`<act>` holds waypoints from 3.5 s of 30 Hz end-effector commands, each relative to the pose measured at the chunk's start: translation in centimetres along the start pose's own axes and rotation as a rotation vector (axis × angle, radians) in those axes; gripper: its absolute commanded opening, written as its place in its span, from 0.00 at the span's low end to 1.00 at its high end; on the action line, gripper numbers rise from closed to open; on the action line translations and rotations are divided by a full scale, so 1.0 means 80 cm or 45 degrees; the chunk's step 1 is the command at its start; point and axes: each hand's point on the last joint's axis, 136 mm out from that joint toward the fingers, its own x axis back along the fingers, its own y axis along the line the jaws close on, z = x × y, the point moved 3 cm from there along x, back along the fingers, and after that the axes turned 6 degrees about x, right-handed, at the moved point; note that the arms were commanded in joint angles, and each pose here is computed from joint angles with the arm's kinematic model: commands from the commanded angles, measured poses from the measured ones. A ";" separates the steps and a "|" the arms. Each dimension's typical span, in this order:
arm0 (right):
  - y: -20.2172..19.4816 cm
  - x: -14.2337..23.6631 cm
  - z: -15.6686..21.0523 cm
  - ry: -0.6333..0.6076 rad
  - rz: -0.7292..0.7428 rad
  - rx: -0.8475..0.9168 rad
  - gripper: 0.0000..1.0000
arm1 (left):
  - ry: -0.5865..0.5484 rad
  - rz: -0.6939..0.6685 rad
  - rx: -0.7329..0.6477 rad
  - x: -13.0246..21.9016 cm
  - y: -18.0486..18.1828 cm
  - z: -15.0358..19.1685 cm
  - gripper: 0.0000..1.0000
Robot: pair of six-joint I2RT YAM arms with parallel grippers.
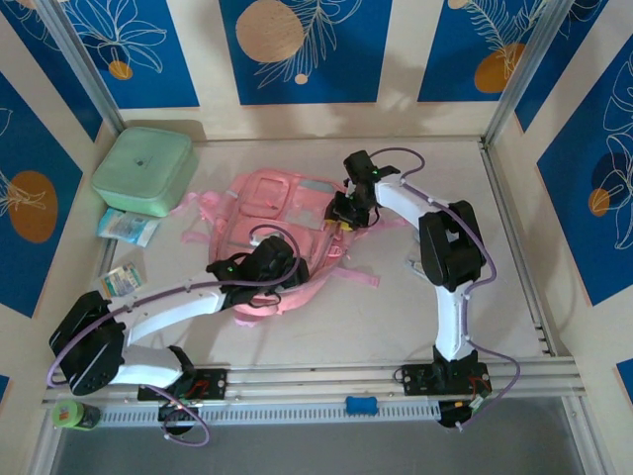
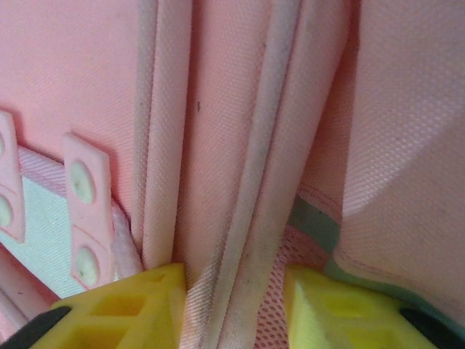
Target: Pack books, pencil case, and school supplies into a backpack
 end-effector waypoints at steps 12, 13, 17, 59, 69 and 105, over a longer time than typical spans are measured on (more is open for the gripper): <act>0.047 0.029 0.020 -0.029 -0.365 0.174 0.00 | -0.182 -0.162 0.140 -0.012 0.083 -0.044 0.62; 0.046 0.029 0.027 -0.005 -0.377 0.159 0.00 | -0.195 -0.166 0.158 -0.013 0.089 -0.055 0.62; 0.042 0.041 0.043 -0.002 -0.499 0.072 0.00 | -0.247 -0.161 0.169 -0.013 0.100 -0.090 0.62; 0.060 0.091 0.108 -0.228 -0.582 -0.524 0.00 | -0.116 0.020 -0.142 0.004 -0.057 0.046 0.50; 0.052 0.102 0.126 -0.227 -0.600 -0.540 0.00 | -0.174 -0.053 -0.146 -0.017 -0.002 0.005 0.42; 0.085 0.109 0.131 -0.177 -0.668 -0.647 0.00 | -0.214 -0.327 -0.203 -0.031 -0.076 -0.005 0.36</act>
